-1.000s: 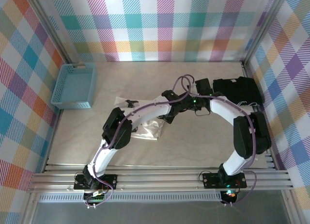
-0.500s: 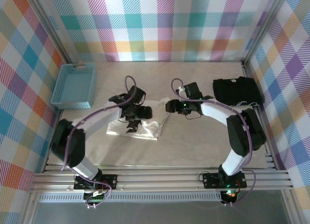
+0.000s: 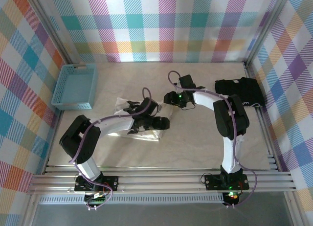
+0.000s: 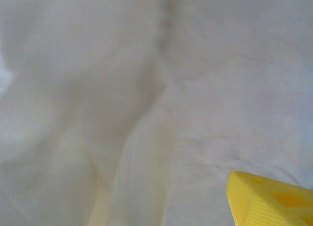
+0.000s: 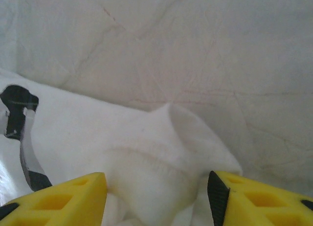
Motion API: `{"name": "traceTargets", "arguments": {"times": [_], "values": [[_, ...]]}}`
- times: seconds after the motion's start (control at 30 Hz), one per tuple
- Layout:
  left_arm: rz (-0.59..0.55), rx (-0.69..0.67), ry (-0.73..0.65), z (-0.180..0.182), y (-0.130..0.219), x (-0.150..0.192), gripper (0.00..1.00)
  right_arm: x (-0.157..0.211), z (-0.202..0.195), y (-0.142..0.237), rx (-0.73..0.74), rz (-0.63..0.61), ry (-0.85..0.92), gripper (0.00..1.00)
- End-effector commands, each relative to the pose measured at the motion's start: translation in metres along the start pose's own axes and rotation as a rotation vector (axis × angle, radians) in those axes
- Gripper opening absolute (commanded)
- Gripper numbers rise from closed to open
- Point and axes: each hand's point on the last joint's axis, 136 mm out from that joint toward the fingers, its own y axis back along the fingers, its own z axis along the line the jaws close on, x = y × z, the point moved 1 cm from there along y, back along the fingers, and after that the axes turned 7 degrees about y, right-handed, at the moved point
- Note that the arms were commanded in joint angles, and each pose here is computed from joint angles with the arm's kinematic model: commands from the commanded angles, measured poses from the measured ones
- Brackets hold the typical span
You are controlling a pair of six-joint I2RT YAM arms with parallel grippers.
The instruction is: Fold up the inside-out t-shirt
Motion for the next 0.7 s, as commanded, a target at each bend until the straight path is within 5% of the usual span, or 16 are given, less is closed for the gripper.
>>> {"name": "traceTargets", "arguments": {"times": [0.0, 0.13, 0.3, 0.53, 0.67], "values": [[0.081, 0.143, -0.107, -0.042, -0.008, 0.021, 0.76, -0.015, -0.012, 0.015, -0.002, 0.006, -0.010, 0.54], [0.113, 0.138, -0.185, -0.051, -0.002, 0.030, 0.78, -0.021, -0.027, 0.047, 0.025, -0.027, -0.003, 0.58], [-0.019, 0.099, -0.260, -0.045, 0.051, 0.008, 0.81, 0.004, -0.014, 0.080, -0.021, -0.035, 0.014, 0.62], [-0.290, -0.166, 0.189, 0.095, 0.107, -0.079, 0.82, 0.087, 0.051, 0.062, -0.170, 0.092, 0.083, 0.57], [-0.312, -0.313, 0.358, 0.168, 0.104, -0.093, 0.81, 0.135, 0.090, 0.032, -0.259, 0.231, 0.088, 0.50]]}}
